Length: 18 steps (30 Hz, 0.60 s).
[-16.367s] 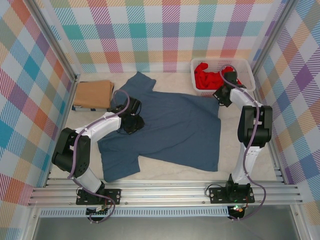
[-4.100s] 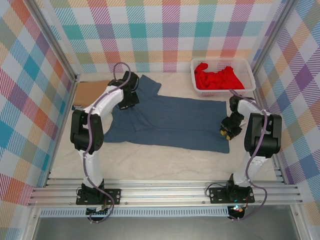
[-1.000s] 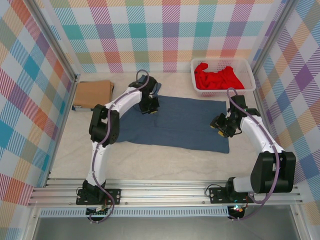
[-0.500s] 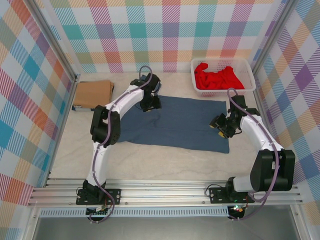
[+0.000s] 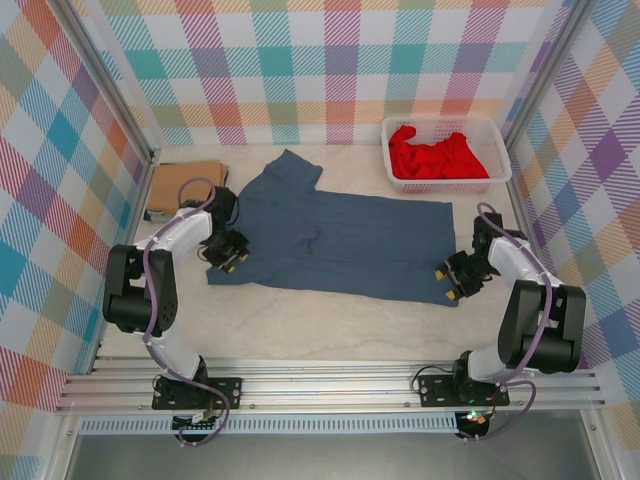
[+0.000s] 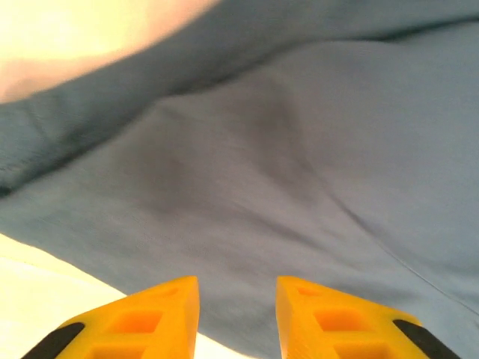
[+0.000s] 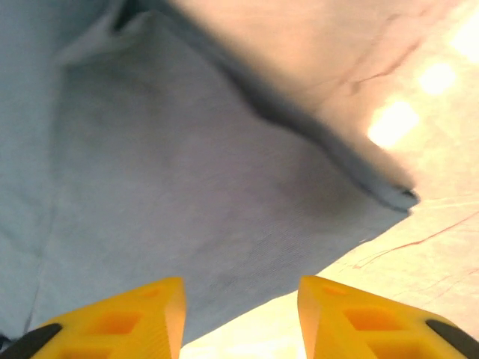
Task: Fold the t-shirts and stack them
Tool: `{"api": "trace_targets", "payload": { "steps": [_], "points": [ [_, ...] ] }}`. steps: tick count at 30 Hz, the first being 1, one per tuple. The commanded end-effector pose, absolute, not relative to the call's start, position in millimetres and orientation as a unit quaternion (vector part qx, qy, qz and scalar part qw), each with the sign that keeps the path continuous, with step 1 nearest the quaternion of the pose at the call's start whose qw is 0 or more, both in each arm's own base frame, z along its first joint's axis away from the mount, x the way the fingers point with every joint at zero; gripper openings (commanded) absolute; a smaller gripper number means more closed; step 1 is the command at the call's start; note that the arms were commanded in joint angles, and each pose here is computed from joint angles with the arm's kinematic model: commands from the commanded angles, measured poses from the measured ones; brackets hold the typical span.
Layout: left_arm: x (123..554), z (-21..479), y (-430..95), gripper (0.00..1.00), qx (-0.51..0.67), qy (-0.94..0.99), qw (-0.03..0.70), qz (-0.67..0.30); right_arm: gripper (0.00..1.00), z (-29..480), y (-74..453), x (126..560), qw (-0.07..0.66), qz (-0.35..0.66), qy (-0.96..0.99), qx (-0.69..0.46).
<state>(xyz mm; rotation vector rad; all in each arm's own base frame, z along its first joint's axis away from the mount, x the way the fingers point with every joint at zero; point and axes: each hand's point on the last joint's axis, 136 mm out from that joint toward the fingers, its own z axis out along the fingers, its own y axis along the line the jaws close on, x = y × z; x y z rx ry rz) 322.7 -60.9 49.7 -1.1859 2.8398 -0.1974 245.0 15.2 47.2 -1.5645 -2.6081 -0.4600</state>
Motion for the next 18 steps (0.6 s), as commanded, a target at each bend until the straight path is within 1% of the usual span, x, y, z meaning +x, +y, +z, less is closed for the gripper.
{"api": "trace_targets", "payload": {
  "steps": [1,5,9,12,18],
  "points": [
    [351.0,43.1,-67.0,0.30,-0.404,0.907,0.055,-0.102,0.41,38.8,14.2,247.0,0.056,-0.151,-0.830,-0.534],
    [360.2,21.0,-51.4,0.24,-0.388,0.919,0.053,-0.050,0.40,25.7,2.5,240.6,0.070,-0.116,-0.829,-0.542],
    [352.1,15.0,-16.9,0.19,-0.361,0.930,0.057,0.047,0.40,15.6,-15.0,227.1,0.104,-0.059,-0.827,-0.549],
    [341.2,8.4,-15.4,0.19,-0.343,0.937,0.038,0.055,0.40,8.7,-14.8,223.2,0.128,-0.052,-0.826,-0.547],
    [307.3,9.5,-15.3,0.19,-0.342,0.937,0.026,0.062,0.42,9.0,-17.0,214.6,0.138,-0.034,-0.825,-0.547]
  ]
}}
